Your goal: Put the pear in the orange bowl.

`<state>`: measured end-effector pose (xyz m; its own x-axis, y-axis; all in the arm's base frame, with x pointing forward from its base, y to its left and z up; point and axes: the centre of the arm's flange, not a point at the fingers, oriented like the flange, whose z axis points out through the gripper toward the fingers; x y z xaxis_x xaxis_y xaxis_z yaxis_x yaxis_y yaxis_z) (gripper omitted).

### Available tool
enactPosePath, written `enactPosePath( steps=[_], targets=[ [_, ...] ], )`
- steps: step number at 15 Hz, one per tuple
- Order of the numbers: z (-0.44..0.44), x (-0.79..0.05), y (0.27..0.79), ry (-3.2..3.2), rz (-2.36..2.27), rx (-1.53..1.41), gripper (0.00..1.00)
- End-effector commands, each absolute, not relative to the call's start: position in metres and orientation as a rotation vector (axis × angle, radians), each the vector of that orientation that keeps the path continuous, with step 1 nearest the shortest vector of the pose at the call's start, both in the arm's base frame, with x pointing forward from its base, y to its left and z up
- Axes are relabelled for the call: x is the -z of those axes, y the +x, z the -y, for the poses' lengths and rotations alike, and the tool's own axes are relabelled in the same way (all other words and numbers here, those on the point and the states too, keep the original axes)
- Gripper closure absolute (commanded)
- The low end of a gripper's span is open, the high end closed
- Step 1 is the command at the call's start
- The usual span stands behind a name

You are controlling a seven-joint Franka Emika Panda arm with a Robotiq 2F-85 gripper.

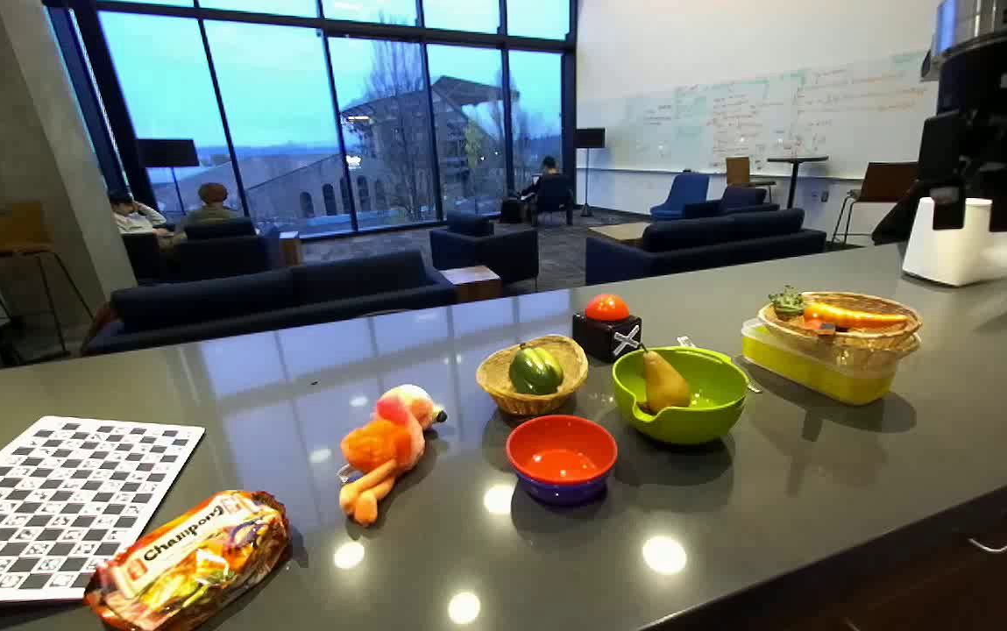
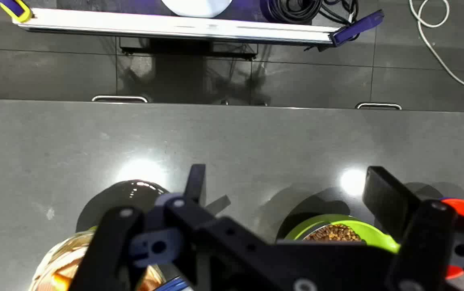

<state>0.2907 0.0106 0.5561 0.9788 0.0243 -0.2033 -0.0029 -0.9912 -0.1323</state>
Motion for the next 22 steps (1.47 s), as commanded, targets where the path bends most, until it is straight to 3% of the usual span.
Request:
enactPosePath(
  steps=[1, 9, 22],
  targets=[
    [-0.011, -0.556, 0.291, -2.993, 0.016, -0.309, 0.0],
    [-0.011, -0.556, 0.291, -2.993, 0.016, -0.308, 0.0],
    [-0.124, -0.475, 0.382, -2.968, 0.732, -0.086, 0.0]
  ],
)
